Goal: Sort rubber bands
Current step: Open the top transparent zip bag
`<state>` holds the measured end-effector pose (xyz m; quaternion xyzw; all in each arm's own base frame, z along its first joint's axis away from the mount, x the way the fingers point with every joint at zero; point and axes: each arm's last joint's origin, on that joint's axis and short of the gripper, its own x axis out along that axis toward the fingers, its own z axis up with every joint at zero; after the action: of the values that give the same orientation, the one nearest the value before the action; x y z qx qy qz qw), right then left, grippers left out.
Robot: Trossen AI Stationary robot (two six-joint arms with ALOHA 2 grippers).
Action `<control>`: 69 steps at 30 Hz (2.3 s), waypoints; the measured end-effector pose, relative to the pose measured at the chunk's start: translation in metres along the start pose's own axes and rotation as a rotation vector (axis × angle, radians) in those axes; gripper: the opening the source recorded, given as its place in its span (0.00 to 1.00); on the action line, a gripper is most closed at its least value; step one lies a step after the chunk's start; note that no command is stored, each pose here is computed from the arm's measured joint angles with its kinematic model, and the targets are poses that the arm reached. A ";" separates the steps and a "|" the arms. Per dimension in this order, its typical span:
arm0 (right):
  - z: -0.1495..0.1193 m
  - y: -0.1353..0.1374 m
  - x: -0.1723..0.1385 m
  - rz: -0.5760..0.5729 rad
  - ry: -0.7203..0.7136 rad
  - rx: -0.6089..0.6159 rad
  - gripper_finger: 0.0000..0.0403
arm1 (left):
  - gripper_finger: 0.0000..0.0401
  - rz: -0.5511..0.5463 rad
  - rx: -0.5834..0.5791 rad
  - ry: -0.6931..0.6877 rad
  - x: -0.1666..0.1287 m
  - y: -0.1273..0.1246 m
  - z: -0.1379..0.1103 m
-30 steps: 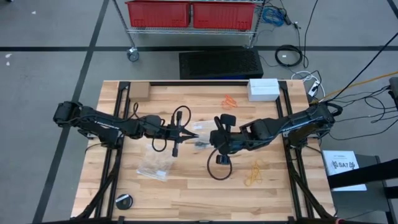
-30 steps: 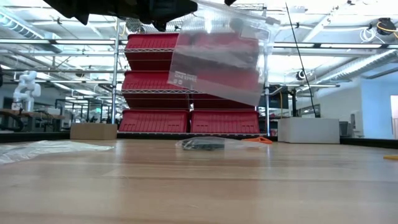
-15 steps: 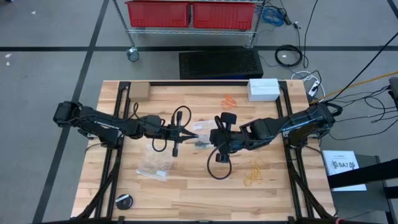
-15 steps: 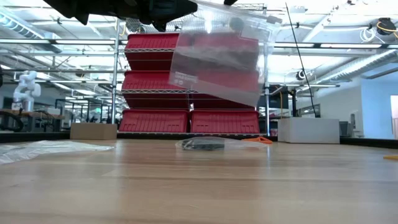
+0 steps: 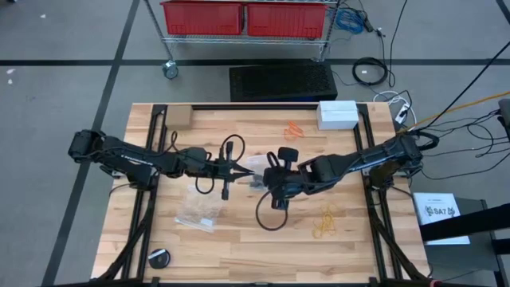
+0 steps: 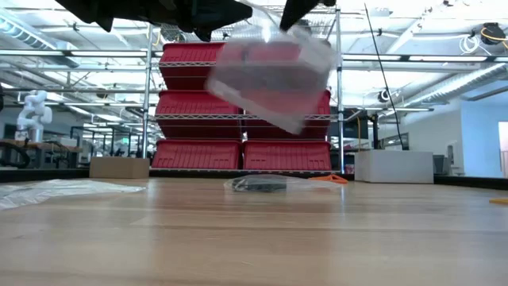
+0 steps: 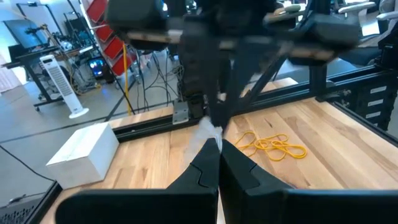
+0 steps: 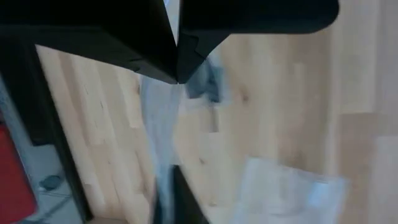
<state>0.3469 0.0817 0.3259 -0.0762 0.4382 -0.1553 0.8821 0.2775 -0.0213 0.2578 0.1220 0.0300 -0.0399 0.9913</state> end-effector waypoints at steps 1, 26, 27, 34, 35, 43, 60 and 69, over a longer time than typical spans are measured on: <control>0.000 -0.002 0.003 -0.027 0.001 0.002 0.00 | 0.00 0.000 0.000 0.001 0.000 0.000 0.000; 0.004 0.002 0.000 0.069 -0.022 0.049 0.00 | 0.00 -0.003 0.000 0.014 0.000 -0.001 -0.001; 0.004 0.002 -0.002 0.073 -0.026 0.056 0.00 | 0.00 -0.004 0.000 0.015 0.000 -0.001 -0.001; 0.004 0.002 -0.015 0.092 -0.054 0.103 0.00 | 0.00 0.000 0.000 0.016 0.000 0.000 -0.001; 0.003 0.002 -0.015 0.094 -0.054 0.105 0.00 | 0.00 0.000 0.000 0.016 0.000 0.000 -0.001; 0.005 -0.002 -0.003 0.111 -0.022 0.104 0.00 | 0.00 0.000 0.000 0.015 0.000 0.000 -0.001; -0.004 0.009 0.030 0.085 0.048 0.004 0.00 | 0.00 -0.004 0.000 0.032 0.000 -0.001 -0.003; -0.029 0.028 0.052 0.125 -0.048 0.077 0.00 | 0.00 -0.011 -0.002 0.059 0.000 -0.001 -0.006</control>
<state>0.3593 0.0906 0.2618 -0.0183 0.4146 -0.1147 0.9026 0.2769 -0.0214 0.2521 0.1218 0.0599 -0.0417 0.9899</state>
